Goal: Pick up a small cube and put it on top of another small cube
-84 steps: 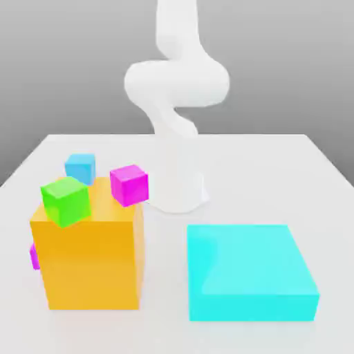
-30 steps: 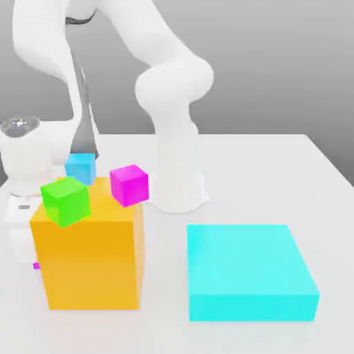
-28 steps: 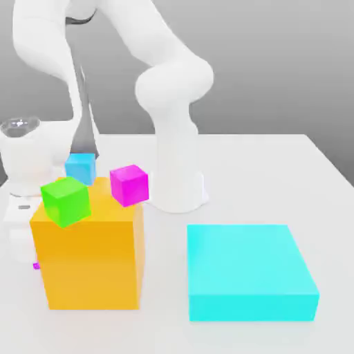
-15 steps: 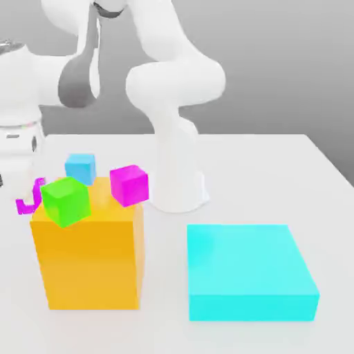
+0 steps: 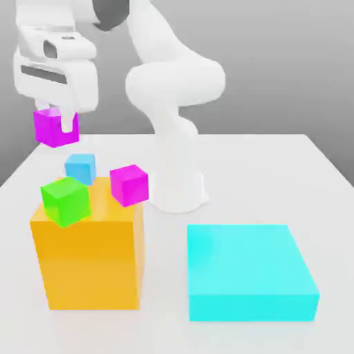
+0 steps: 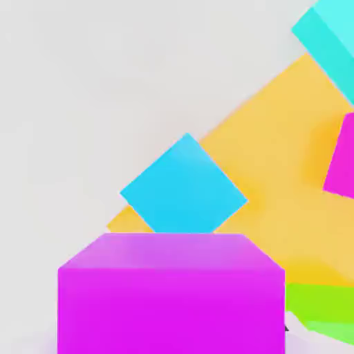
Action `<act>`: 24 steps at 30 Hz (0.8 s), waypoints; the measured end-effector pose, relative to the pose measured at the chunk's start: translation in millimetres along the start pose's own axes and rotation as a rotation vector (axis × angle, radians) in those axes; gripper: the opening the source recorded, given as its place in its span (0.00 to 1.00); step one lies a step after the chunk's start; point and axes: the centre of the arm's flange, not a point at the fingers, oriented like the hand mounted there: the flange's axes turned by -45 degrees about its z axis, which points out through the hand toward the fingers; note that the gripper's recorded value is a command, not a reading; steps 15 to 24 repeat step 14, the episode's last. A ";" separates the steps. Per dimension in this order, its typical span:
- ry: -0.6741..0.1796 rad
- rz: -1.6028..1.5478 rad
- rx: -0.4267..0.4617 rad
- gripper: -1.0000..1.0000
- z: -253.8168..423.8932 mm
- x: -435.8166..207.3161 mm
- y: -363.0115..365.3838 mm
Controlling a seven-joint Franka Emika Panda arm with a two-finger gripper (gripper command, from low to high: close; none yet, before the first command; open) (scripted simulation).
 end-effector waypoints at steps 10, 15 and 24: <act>0.049 -0.307 -0.009 0.00 41.5 20.0 92.1; 0.049 -0.308 -0.010 1.00 49.8 21.2 92.3; 0.049 -0.308 -0.010 1.00 49.8 21.2 92.3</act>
